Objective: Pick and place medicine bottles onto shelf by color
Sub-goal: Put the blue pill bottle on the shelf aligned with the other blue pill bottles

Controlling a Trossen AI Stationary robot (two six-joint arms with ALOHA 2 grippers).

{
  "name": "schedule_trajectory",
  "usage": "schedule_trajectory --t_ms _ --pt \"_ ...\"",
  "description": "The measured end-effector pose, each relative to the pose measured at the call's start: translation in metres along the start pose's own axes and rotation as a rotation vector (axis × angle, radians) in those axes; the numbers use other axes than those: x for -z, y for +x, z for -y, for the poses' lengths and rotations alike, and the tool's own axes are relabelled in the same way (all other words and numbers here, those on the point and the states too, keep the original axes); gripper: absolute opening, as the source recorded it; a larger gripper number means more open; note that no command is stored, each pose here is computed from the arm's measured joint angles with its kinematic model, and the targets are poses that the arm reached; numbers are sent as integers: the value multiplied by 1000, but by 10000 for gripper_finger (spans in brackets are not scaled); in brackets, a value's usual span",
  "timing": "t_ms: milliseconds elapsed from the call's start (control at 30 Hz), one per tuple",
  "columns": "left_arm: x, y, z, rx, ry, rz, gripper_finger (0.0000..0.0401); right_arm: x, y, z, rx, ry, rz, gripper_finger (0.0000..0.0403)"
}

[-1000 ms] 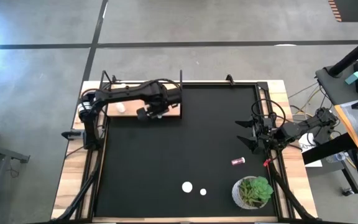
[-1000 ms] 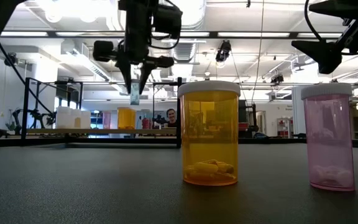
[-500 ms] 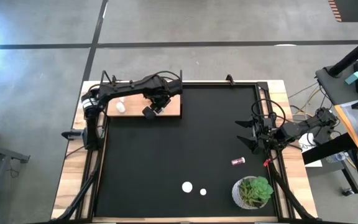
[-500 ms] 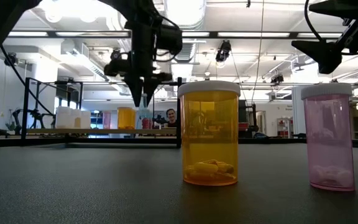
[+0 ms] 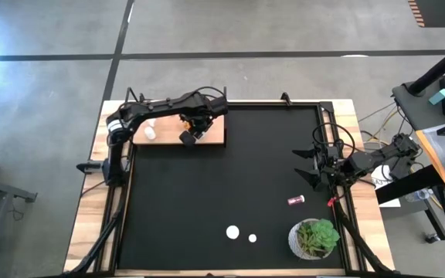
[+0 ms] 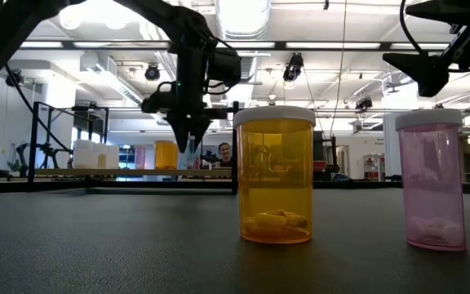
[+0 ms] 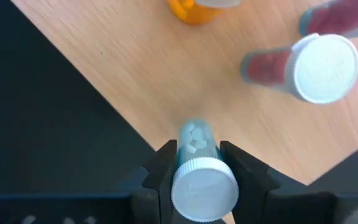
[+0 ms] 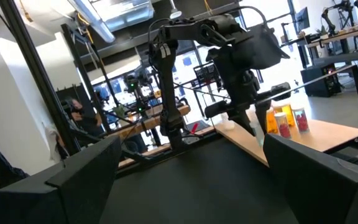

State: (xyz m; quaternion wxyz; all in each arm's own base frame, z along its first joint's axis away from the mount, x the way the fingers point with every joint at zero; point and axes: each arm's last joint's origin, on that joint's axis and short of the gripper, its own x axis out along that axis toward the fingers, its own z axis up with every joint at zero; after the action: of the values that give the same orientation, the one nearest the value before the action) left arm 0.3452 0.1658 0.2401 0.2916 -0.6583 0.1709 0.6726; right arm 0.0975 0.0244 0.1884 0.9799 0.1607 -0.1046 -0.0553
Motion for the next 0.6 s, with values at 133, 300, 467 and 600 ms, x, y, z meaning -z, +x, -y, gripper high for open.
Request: schedule_trajectory --t_ms 133,300,467,600 --pt "-2 3 1 -8 -5 4 94 0 0 0 0 0 0 384" --pt "-4 3 2 -9 -10 5 94 0 0 0 0 -1 0 384" --pt "-4 3 3 -9 -12 6 94 0 0 0 0 0 0 384" --pt "-5 3 3 -10 -12 7 94 0 0 0 0 0 0 384"
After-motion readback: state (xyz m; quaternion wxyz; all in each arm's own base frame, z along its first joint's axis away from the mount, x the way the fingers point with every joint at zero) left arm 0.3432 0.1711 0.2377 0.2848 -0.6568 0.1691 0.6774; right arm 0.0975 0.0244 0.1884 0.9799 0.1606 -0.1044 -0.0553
